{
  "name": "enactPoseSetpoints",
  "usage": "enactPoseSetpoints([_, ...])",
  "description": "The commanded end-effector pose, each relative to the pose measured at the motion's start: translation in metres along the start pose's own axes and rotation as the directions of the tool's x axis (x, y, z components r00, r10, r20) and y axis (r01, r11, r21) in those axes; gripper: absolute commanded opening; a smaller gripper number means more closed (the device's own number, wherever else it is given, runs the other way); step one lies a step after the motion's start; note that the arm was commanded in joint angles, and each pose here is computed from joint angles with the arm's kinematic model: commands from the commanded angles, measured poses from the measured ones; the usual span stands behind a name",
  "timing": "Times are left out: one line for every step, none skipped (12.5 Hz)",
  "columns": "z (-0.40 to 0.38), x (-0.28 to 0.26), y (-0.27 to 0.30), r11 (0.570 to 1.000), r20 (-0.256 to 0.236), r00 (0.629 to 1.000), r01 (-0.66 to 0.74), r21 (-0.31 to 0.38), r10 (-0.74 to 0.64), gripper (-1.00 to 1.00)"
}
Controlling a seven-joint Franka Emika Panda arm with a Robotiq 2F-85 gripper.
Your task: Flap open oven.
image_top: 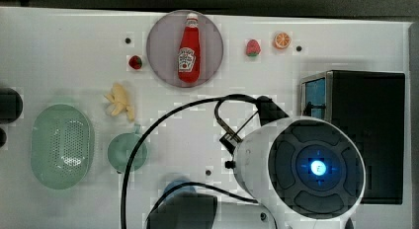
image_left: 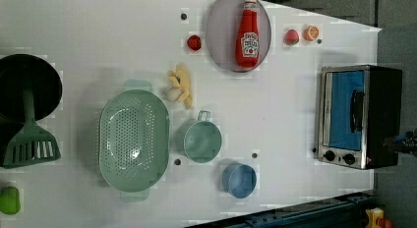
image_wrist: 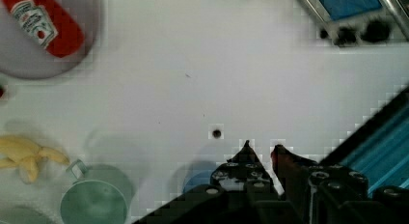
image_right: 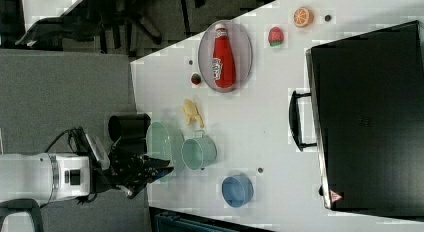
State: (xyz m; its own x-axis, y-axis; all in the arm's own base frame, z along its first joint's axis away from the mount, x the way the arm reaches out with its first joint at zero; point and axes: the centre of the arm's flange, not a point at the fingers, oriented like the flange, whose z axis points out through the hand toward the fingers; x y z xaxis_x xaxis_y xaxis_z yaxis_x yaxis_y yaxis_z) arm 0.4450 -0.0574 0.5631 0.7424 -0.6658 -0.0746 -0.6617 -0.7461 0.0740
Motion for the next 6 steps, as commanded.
enactPoseSetpoints([0.004,0.029,0.022,0.978,-0.085,0.975,0.207,0.015,-0.205,-0.65])
enactPoseSetpoints([0.012,0.038,0.028,0.964,-0.109,0.959,0.266,0.022,-0.262,-0.65])
enactPoseSetpoints([0.021,0.046,0.035,0.949,-0.127,0.943,0.315,0.027,-0.309,-0.65])
enactPoseSetpoints([0.031,0.053,0.043,0.935,-0.137,0.929,0.352,0.03,-0.345,-0.65])
enactPoseSetpoints([0.041,0.06,0.051,0.925,-0.144,0.917,0.379,0.033,-0.371,-0.65])
enactPoseSetpoints([0.052,0.066,0.058,0.915,-0.142,0.908,0.403,0.031,-0.395,-0.65])
